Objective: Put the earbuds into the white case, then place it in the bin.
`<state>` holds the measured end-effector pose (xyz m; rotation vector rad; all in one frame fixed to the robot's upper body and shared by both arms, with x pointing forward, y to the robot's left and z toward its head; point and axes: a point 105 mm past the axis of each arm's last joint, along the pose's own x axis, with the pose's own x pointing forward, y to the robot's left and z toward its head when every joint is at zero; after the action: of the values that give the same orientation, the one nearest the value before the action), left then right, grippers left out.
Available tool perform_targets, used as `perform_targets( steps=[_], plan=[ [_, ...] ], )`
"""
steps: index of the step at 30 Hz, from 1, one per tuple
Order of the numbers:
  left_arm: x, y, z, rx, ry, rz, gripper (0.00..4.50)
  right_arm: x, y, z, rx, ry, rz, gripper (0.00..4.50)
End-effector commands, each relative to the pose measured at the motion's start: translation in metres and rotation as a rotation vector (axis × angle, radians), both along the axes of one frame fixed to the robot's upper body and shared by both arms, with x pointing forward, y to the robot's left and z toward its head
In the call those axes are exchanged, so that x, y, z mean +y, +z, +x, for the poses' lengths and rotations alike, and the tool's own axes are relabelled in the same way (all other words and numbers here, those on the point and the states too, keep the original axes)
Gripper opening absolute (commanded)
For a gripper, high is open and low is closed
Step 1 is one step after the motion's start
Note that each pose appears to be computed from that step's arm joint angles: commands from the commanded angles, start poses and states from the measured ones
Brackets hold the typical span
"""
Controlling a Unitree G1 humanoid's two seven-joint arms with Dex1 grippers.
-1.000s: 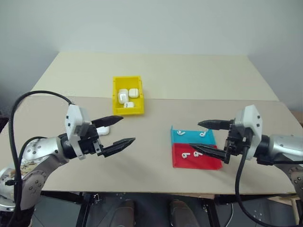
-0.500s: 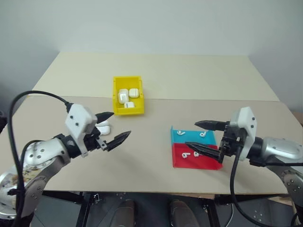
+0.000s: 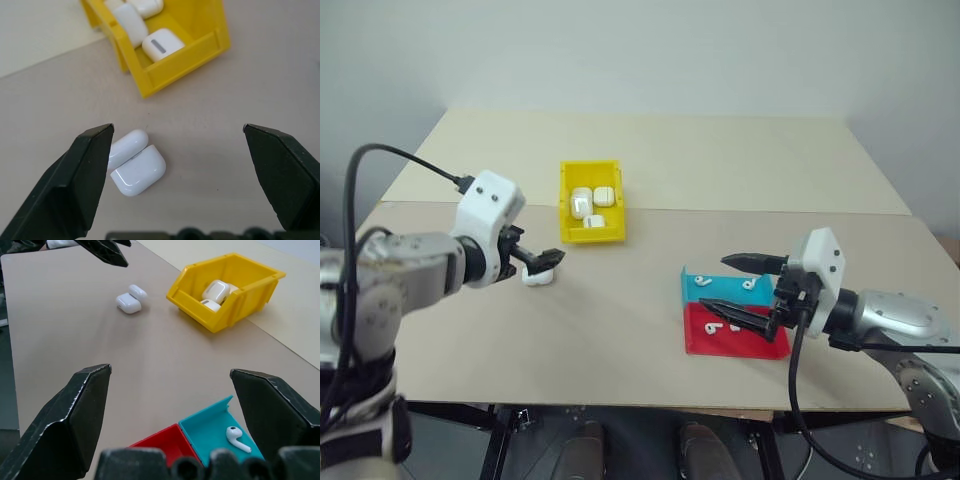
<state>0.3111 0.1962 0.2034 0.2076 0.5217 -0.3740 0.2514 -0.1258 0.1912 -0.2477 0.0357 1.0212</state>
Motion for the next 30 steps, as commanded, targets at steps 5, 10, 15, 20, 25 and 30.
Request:
perform_targets(
  steps=[5, 10, 15, 20, 25, 30],
  plan=[
    [0.009, -0.003, 0.004, 0.131, 0.075, 0.017, 4.5, 0.01, 0.01, -0.001, -0.078, 0.01, 0.013, 4.44],
    [0.015, -0.002, 0.01, 0.227, 0.193, 0.029, 4.5, 0.012, 0.004, -0.002, -0.069, 0.009, 0.011, 4.44],
    [0.013, -0.005, 0.014, 0.196, 0.412, 0.019, 4.5, 0.01, 0.003, -0.003, -0.062, 0.005, 0.002, 4.44],
    [0.004, -0.015, 0.018, 0.184, 0.536, -0.032, 4.5, 0.009, 0.003, 0.0, -0.064, 0.001, -0.009, 4.44],
    [-0.007, -0.026, 0.022, 0.231, 0.619, -0.071, 4.5, 0.012, 0.003, 0.002, -0.079, -0.004, -0.008, 4.44],
    [-0.015, -0.027, 0.026, 0.27, 0.687, -0.142, 4.5, 0.01, 0.002, 0.001, -0.082, -0.015, -0.012, 4.44]
  ],
)
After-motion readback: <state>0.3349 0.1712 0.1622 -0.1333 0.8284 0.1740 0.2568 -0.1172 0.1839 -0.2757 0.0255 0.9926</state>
